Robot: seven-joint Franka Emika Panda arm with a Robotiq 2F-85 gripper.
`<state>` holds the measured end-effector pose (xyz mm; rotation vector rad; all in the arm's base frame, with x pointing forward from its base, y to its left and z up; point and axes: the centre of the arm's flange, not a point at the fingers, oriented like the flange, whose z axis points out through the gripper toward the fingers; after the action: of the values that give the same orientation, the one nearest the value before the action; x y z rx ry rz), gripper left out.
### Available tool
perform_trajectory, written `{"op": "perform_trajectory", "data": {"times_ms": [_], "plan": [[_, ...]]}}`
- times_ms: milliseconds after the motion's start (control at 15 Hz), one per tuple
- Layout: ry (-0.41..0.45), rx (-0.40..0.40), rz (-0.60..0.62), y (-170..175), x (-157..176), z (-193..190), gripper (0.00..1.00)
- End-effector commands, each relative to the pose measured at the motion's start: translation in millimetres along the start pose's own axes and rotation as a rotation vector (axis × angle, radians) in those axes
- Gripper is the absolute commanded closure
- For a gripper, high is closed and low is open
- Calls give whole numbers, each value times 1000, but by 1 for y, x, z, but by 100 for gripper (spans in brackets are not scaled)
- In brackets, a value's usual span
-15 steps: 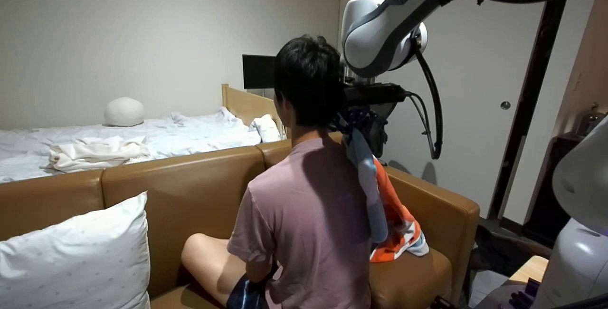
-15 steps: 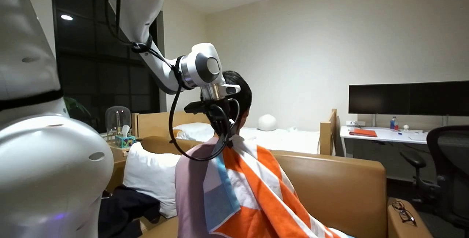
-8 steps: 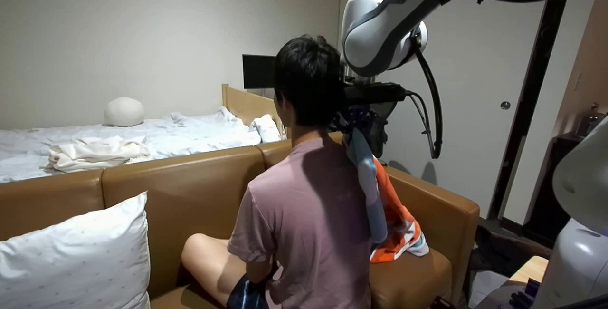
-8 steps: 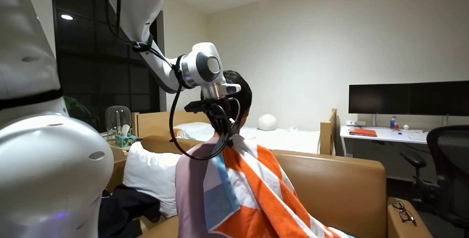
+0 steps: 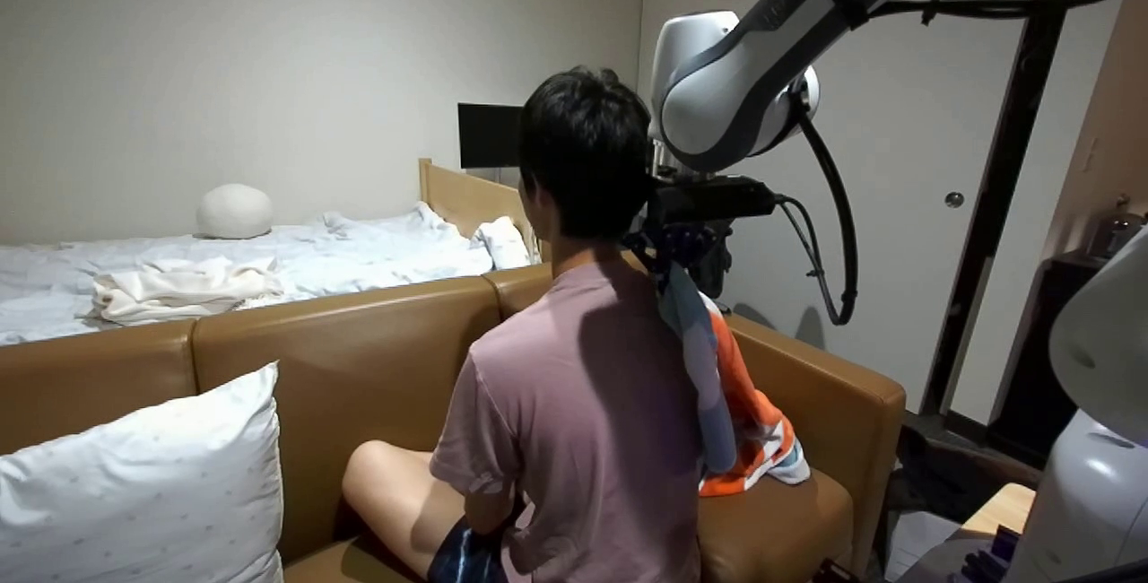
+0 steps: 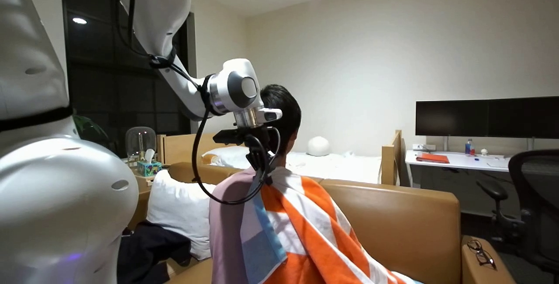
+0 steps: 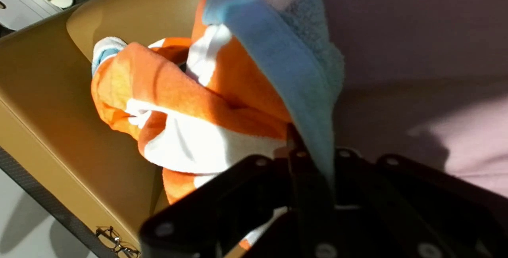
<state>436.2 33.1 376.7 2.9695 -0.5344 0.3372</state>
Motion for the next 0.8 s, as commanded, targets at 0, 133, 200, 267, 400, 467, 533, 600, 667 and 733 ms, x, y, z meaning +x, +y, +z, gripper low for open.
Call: {"op": "perform_trajectory", "data": {"times_ms": [0, 133, 200, 267, 400, 467, 533, 600, 667, 733], "plan": [[48, -2, 4, -6, -28, -3, 98], [66, -3, 3, -11, -37, -9, 98], [75, -5, 3, -14, -42, -11, 98], [83, -10, -3, -17, -47, -16, 98], [101, -21, -7, -26, -56, -28, 98], [110, -28, -9, -32, -59, -34, 98], [115, -34, -19, -40, -63, -40, 98], [122, -40, -21, -47, -66, -44, 98], [121, -49, -27, -55, -69, -49, 98], [120, -59, -34, -64, -73, -54, 98]]}}
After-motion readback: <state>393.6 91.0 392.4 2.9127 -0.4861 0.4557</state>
